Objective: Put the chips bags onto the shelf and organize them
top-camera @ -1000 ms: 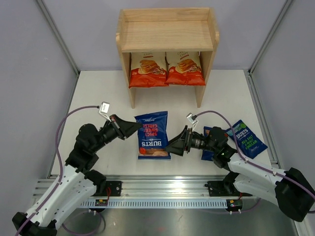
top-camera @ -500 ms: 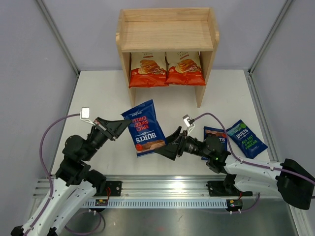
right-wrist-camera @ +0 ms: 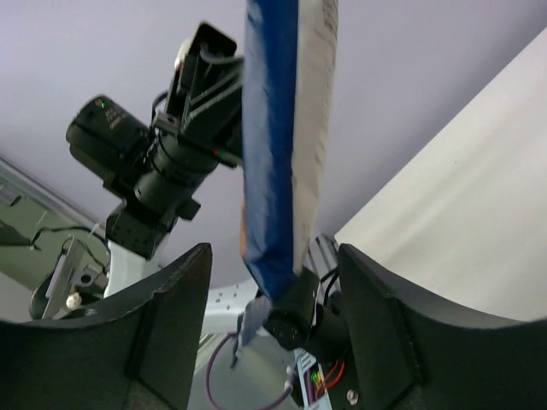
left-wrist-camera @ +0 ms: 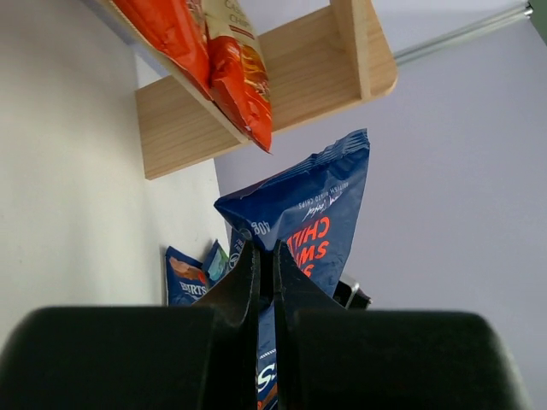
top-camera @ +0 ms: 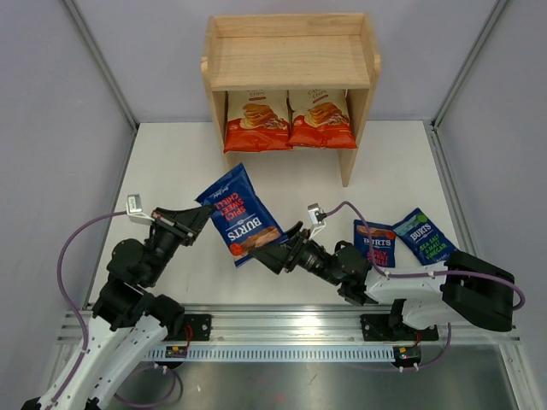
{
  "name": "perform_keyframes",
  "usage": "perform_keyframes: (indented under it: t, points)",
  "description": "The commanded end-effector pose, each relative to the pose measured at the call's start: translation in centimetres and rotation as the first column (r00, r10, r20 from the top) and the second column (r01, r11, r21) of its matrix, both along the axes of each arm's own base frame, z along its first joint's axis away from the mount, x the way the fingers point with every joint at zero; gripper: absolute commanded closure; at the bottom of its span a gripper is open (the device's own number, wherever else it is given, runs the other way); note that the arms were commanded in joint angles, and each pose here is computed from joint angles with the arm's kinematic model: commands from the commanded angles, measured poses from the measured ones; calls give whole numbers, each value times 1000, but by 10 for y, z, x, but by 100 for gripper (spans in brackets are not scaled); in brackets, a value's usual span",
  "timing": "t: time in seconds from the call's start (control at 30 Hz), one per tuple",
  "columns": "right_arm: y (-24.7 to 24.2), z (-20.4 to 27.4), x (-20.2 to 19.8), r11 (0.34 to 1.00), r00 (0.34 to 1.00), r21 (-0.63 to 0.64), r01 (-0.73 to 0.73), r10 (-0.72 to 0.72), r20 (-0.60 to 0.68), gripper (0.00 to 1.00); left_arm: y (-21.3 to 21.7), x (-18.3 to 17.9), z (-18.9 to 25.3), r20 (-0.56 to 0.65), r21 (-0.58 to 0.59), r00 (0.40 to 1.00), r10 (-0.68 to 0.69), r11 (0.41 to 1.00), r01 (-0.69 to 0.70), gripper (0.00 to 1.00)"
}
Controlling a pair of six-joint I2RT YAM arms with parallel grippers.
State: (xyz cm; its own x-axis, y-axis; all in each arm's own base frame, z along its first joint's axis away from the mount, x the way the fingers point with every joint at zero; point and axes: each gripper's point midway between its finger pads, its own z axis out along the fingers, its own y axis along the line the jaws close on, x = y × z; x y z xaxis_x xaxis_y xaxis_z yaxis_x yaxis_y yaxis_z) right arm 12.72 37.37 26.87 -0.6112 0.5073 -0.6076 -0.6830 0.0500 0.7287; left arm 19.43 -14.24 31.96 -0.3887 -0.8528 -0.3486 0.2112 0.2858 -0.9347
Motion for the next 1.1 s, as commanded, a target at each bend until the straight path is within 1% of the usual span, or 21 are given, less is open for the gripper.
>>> perform_keyframes:
  t: [0.0, 0.1, 0.17, 0.2, 0.27, 0.33, 0.37, 0.43, 0.5, 0.53, 0.63, 0.67, 0.73, 0.77, 0.83, 0.87, 0.9, 0.93, 1.0, 1.03, 1.07]
  points:
    - [-5, 47, 16, 982, 992, 153, 108, -118, 54, 34, 14, -4, 22, 19, -57, 998, 60, 997, -59, 100]
    - [-3, 50, 22, 976, 989, 172, 134, -143, 46, 46, 15, -5, 18, -3, -54, 998, 62, 997, -62, 100]
    - [0, 53, 23, 976, 988, 173, 134, -144, 51, 56, 16, -6, 19, 3, -58, 998, 65, 996, -65, 100]
    - [1, 52, 24, 977, 988, 169, 134, -144, 51, 65, 17, -6, 21, 8, -58, 998, 67, 996, -66, 100]
    - [1, 52, 24, 976, 988, 170, 138, -148, 48, 72, 19, -7, 23, 9, -49, 997, 74, 996, -73, 100]
    - [-2, 52, 28, 972, 985, 173, 162, -169, 30, 82, 19, -6, 21, 1, -18, 997, 78, 997, -78, 100]
    - [-3, 51, 29, 971, 984, 170, 167, -174, 25, 84, 21, -6, 22, 0, 4, 996, 86, 996, -86, 100]
    - [-7, 58, 29, 968, 984, 183, 174, -180, 15, 86, 26, -6, 24, -11, 45, 994, 109, 993, -108, 64]
    - [-11, 62, 31, 967, 982, 174, 189, -191, -4, 87, 34, -8, 29, 7, 106, 990, 140, 984, -140, 49]
    - [-10, 60, 35, 969, 979, 141, 204, -203, -20, 88, 42, -5, 27, 9, 157, 984, 179, 971, -178, 45]
    - [-19, 85, 44, 961, 971, 140, 238, -231, -64, 89, 60, -8, 29, 14, 247, 968, 249, 937, -245, 43]
    - [-20, 79, 50, 963, 966, 90, 253, -245, -87, 91, 65, -8, 27, 23, 292, 965, 262, 921, -257, 43]
    - [-40, 109, 62, 948, 957, 147, 281, -266, -115, 91, 74, -11, 27, 44, 371, 959, 281, 887, -276, 43]
    - [-45, 109, 69, 947, 952, 129, 293, -277, -130, 92, 77, -12, 25, 42, 401, 957, 287, 873, -279, 43]
    - [-68, 143, 80, 929, 947, 190, 317, -297, -123, 93, 79, -13, 18, 37, 467, 959, 281, 844, -265, 44]
    - [-71, 145, 85, 931, 943, 166, 326, -307, -131, 93, 82, -15, 19, 47, 494, 959, 279, 828, -265, 44]
    - [-78, 155, 89, 925, 938, 169, 339, -319, -135, 89, 81, -15, 15, 40, 522, 962, 269, 816, -249, 44]
    - [-91, 178, 100, 907, 926, 199, 371, -345, -153, 90, 79, -16, 14, 40, 542, 967, 252, 808, -233, 44]
    - [-98, 180, 118, 900, 905, 145, 412, -385, -182, 90, 79, -18, 12, 41, 593, 973, 225, 779, -205, 44]
    - [-104, 206, 119, 897, 910, 185, 401, -368, -191, 91, 76, -17, 9, 28, 616, 978, 205, 767, -179, 44]
    - [-115, 207, 136, 882, 889, 160, 443, -408, -208, 91, 77, -19, 12, 37, 636, 980, 193, 752, -172, 44]
